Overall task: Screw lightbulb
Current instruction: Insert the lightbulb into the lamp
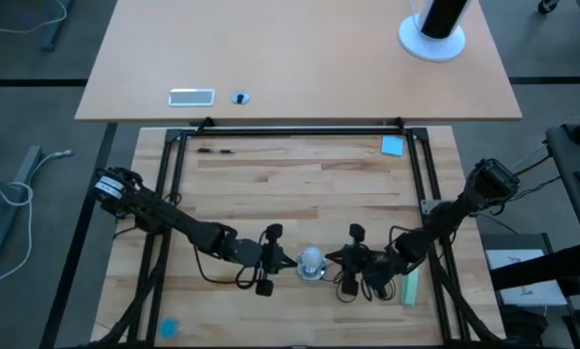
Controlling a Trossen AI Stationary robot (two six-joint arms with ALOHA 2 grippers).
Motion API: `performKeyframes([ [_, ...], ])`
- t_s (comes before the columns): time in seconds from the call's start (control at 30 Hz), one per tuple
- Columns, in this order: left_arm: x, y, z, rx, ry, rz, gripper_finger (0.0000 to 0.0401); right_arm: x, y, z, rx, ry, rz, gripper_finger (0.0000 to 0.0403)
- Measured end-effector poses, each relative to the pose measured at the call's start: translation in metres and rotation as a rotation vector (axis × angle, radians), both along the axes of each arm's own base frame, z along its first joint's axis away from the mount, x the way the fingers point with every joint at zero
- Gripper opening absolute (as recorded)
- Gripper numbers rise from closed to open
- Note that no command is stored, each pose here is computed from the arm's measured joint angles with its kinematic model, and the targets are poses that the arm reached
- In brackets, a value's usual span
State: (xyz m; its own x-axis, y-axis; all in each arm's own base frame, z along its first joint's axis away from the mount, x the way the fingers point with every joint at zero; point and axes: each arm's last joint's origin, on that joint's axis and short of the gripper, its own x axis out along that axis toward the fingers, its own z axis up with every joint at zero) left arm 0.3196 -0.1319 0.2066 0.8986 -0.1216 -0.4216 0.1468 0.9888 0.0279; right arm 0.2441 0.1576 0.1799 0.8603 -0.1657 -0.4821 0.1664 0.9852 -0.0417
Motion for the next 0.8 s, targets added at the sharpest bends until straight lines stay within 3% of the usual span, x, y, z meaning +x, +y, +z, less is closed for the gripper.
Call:
performKeyframes([
  [0.27, 0.0004, 0.0015, -0.0002, 0.006, -0.003, 0.014, 0.0000, -0.0048, -0.0025, -0.0060, 0.006, 0.063, -0.033, 0.0001],
  [0.8, 0.0008, 0.0023, 0.0002, 0.021, -0.012, 0.028, 0.0000, -0.0022, -0.0005, 0.0017, 0.010, 0.022, -0.060, 0.0000],
])
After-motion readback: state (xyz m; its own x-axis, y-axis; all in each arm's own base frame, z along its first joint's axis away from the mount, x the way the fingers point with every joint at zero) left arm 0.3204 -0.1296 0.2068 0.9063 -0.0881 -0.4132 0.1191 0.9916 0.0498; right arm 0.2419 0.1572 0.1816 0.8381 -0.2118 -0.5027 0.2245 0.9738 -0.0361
